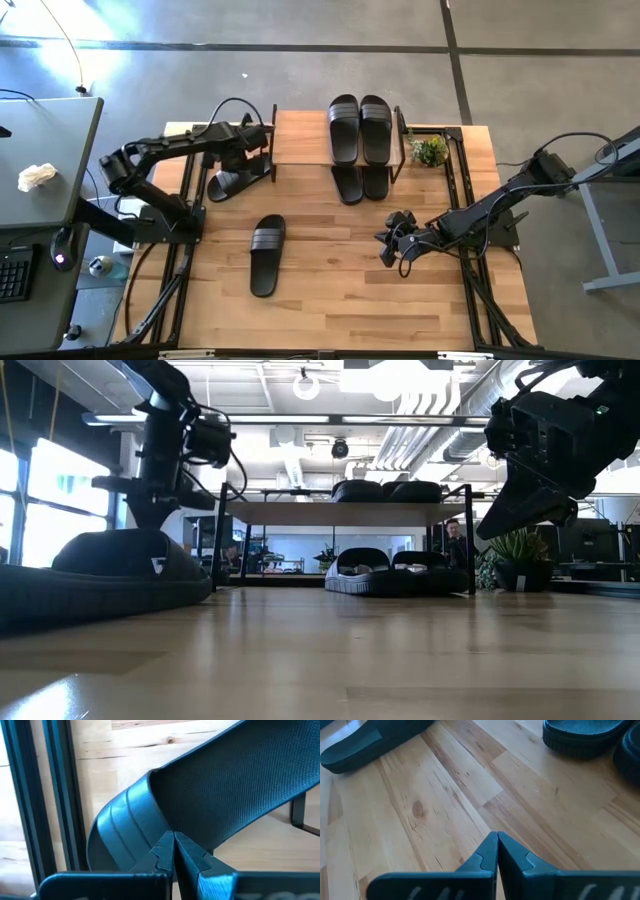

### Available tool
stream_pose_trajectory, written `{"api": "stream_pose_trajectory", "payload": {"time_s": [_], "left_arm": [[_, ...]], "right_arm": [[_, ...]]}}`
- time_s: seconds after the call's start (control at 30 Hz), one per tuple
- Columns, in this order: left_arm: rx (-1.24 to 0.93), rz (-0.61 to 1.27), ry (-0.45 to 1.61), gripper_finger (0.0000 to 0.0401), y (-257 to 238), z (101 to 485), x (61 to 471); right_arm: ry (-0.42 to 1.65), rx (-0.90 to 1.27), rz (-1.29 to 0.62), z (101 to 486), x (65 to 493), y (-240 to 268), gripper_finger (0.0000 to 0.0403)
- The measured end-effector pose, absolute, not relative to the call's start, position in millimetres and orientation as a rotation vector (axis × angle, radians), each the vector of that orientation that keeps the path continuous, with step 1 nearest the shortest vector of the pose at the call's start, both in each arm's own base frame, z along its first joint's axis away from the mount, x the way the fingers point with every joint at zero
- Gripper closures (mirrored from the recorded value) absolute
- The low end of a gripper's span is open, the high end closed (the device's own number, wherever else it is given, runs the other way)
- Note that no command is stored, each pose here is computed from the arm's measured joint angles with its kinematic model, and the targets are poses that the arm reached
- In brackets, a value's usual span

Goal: Pick and place slides into the shelf
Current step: Move the black slipper to the middle of the table

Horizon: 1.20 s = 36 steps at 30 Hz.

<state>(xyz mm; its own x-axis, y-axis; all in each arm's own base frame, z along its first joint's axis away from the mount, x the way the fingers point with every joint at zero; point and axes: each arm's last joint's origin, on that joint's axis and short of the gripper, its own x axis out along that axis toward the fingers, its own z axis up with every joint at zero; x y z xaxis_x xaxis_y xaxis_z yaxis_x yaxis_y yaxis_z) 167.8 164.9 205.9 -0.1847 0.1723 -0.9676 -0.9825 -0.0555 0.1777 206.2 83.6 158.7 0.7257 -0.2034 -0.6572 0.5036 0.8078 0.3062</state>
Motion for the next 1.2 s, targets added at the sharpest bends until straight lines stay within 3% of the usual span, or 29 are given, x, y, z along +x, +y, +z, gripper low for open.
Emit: {"api": "stream_pose_trajectory", "payload": {"time_s": [0.47, 0.9, 1.2], "left_arm": [[-0.925, 1.42, 1.271, 0.04, 166.3, 201.7, 167.8], [-0.978, 1.4, 1.381, 0.0401, 158.7, 202.4, 161.6], [-0.913, 1.546, 1.294, 0.0401, 162.8, 203.0, 161.1]], "right_arm": [[0.651, 0.497, -0.407, 158.6, 206.1, 83.7, 0.0402], [0.653, 0.487, -0.403, 158.5, 206.1, 83.6, 0.0402], [0.653, 0.486, -0.403, 158.5, 206.0, 83.6, 0.0402]]}}
